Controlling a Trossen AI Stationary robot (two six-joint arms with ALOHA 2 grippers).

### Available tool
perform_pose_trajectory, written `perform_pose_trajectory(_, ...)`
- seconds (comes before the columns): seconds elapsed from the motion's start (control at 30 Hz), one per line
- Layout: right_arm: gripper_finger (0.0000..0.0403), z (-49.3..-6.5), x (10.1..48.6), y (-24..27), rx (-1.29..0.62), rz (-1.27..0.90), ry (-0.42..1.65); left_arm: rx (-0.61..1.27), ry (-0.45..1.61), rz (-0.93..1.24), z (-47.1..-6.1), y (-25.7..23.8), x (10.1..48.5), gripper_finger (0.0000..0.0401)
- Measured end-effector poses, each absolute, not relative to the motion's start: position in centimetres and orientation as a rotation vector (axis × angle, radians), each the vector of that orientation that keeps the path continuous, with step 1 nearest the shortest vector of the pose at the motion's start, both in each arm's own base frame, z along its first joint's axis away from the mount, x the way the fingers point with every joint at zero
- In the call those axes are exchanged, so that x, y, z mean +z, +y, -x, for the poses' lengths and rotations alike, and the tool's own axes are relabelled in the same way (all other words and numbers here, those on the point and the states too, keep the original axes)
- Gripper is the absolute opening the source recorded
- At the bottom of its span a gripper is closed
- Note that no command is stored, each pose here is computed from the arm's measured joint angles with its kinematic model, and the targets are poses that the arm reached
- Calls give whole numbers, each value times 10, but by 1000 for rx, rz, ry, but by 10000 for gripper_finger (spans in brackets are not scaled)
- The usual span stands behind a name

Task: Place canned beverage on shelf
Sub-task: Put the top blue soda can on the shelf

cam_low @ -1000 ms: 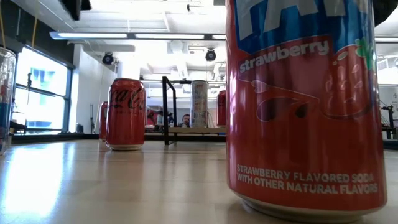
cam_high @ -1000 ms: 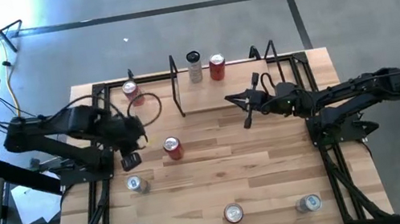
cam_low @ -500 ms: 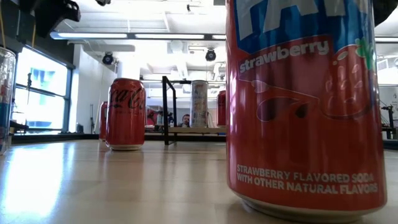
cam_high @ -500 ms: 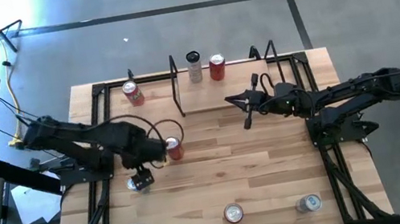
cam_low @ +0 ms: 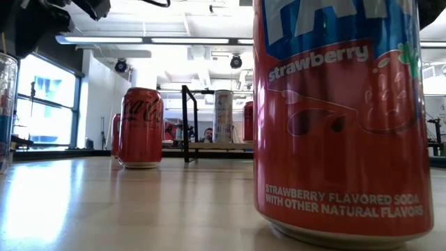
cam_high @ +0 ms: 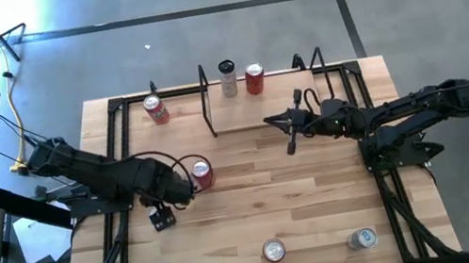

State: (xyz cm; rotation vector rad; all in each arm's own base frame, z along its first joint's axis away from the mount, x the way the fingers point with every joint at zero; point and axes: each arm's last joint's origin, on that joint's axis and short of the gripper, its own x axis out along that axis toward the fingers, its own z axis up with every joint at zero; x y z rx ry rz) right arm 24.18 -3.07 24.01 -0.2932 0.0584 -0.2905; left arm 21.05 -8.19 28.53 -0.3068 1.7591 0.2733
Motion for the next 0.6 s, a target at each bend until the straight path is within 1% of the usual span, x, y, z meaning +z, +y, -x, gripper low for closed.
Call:
perform_pose_trajectory(0.23,0,-242,240,-31,-291,293,58,259,1750,311,-209,-87,285,312)
perform_pose_trajectory(0.4,0,-242,239,-31,-289,292,66,214,1730,323,-212,-89,285,312)
perform_pose_trajectory(0.6,0,-242,238,-31,-288,292,76,230,1724,322,-213,-86,285,312)
